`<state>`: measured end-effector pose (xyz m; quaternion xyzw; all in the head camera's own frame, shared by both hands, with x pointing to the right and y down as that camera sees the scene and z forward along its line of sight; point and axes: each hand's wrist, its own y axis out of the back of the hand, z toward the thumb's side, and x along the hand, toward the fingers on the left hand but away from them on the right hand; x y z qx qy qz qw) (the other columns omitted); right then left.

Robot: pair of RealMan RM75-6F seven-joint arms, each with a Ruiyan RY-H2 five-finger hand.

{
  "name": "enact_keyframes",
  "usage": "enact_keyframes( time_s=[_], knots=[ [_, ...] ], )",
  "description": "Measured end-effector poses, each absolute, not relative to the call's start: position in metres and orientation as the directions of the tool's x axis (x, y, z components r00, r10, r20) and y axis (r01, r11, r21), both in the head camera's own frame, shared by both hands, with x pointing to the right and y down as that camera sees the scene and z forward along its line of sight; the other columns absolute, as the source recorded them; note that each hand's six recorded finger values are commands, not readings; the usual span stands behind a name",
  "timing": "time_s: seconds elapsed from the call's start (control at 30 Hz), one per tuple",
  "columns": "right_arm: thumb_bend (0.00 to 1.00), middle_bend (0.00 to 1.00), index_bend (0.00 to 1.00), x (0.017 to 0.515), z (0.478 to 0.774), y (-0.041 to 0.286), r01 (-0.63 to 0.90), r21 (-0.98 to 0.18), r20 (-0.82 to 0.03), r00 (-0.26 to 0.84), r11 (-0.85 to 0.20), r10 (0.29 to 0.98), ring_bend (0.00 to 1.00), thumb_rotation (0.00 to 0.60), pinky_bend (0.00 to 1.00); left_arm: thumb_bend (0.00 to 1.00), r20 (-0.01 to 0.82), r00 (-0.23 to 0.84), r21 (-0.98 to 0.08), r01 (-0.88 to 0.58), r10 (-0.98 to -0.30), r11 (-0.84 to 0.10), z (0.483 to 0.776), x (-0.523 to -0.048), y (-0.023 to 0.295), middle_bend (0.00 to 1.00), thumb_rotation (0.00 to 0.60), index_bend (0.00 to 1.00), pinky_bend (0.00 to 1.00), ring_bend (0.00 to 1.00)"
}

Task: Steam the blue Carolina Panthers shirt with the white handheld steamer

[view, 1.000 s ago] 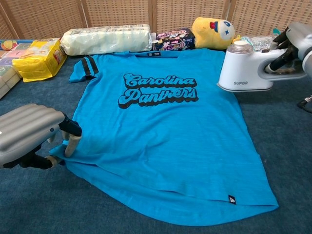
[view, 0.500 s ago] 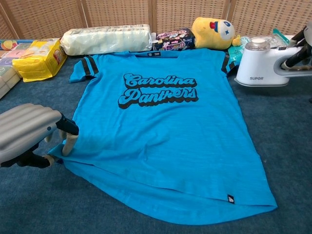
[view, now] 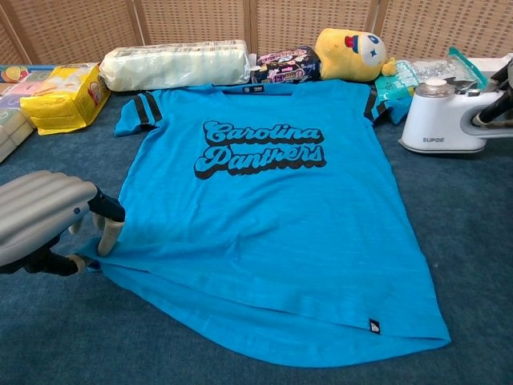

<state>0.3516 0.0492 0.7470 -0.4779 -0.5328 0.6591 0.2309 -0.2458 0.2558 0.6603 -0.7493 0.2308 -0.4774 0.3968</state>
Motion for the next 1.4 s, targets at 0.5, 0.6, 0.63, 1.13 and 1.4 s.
enact_keyframes(
  time_s=[0.5,0.6,0.63,1.13,1.4],
  knots=[
    [0.29,0.24,0.17,0.347,0.758,0.053,0.187,-0.910,-0.415,-0.403,-0.371,0.816,0.24,0.600,0.25,0.48,0.531,0.430,-0.817,0.032,-0.730,-0.576,0.659,-0.251,0.255,0.53,0.600,0.66,0.47,0.44],
    [0.28,0.20,0.11,0.348,0.758,0.053,0.169,-0.911,-0.413,-0.388,-0.377,0.824,0.19,0.600,0.18,0.48,0.532,0.433,-0.816,0.033,-0.728,-0.576,0.659,-0.250,0.255,0.53,0.600,0.66,0.47,0.44],
    [0.28,0.19,0.11,0.348,0.757,0.054,0.159,-0.912,-0.411,-0.382,-0.379,0.828,0.18,0.600,0.17,0.48,0.531,0.433,-0.817,0.033,-0.728,-0.576,0.659,-0.250,0.255,0.53,0.600,0.66,0.47,0.44],
    [0.26,0.13,0.03,0.352,0.752,0.058,-0.013,-0.918,-0.380,-0.260,-0.397,0.888,0.10,0.600,0.09,0.48,0.534,0.430,-0.816,0.036,-0.728,-0.577,0.660,-0.250,0.255,0.53,0.600,0.66,0.47,0.44],
    [0.31,0.08,0.00,0.354,0.754,0.063,-0.081,-0.903,-0.401,-0.201,-0.423,0.894,0.05,0.600,0.06,0.48,0.535,0.431,-0.815,0.038,-0.727,-0.578,0.661,-0.250,0.255,0.53,0.600,0.66,0.47,0.44]
  ],
)
